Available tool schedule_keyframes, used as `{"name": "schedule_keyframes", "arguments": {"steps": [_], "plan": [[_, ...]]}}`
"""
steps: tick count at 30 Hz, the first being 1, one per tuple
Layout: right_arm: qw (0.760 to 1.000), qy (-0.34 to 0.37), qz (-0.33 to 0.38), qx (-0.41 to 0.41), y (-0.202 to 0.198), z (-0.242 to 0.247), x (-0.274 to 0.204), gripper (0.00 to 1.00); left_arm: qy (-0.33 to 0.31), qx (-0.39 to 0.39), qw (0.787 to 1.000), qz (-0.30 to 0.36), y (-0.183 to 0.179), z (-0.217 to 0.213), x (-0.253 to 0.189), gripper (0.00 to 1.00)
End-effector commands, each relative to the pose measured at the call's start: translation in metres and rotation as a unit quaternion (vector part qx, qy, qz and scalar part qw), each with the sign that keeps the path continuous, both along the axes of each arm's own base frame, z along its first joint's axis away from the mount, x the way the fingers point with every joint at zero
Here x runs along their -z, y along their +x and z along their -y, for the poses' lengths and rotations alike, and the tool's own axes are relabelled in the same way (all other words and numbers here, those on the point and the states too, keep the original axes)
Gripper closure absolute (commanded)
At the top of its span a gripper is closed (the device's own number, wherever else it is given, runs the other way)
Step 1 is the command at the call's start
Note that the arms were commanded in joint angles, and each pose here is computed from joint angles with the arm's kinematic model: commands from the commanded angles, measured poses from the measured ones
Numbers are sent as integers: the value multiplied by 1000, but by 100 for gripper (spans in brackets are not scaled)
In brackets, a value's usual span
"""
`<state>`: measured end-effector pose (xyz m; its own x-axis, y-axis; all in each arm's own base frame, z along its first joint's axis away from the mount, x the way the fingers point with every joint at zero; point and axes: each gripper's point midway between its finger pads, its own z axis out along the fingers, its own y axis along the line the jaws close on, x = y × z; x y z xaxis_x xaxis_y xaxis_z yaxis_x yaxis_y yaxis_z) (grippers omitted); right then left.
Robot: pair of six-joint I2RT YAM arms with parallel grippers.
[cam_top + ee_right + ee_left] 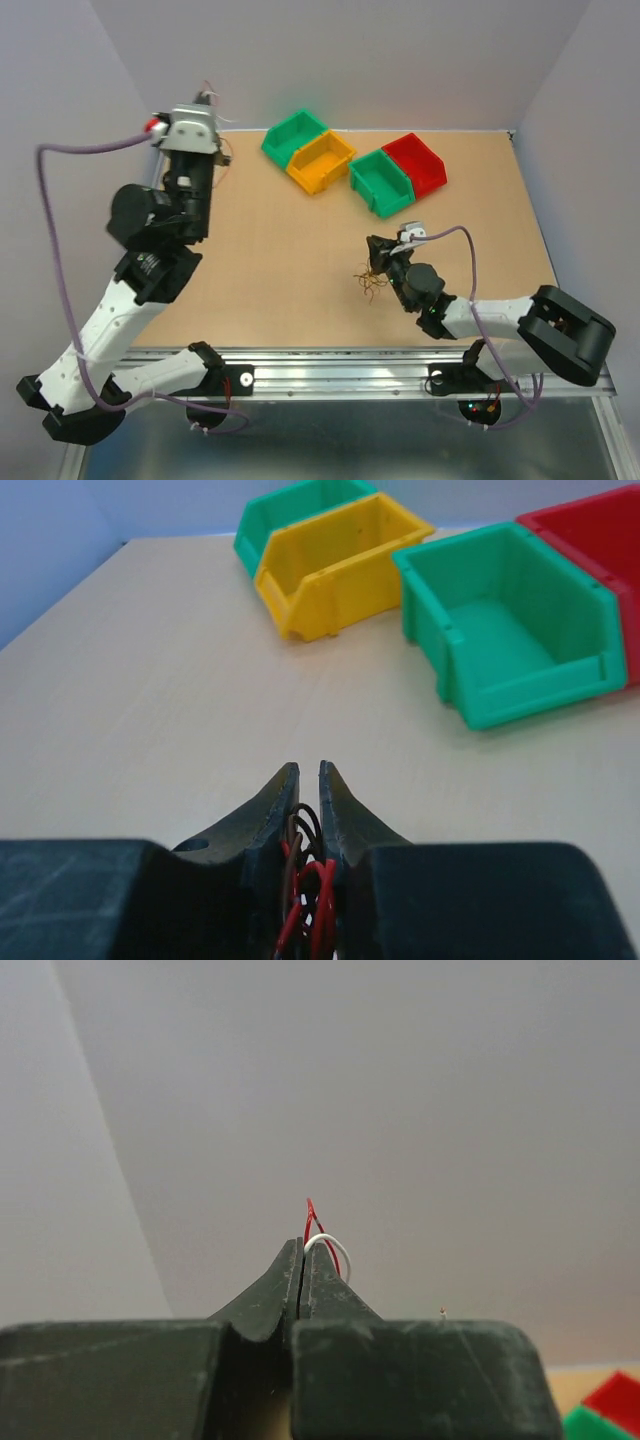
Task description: Untangle the cables
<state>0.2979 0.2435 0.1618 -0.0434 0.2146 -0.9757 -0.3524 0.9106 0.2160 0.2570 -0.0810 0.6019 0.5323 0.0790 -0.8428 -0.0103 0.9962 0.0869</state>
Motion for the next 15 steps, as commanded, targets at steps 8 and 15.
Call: {"name": "schedule_keyframes", "arguments": {"steps": [8, 15], "plan": [[999, -28, -24, 2, -20, 25, -10, 16, 135, 236, 958, -89, 24, 128, 144, 100], [999, -25, -16, -39, -29, 16, -14, 7, 239, 427, 854, -175, 4, 211, 244, 100]]}}
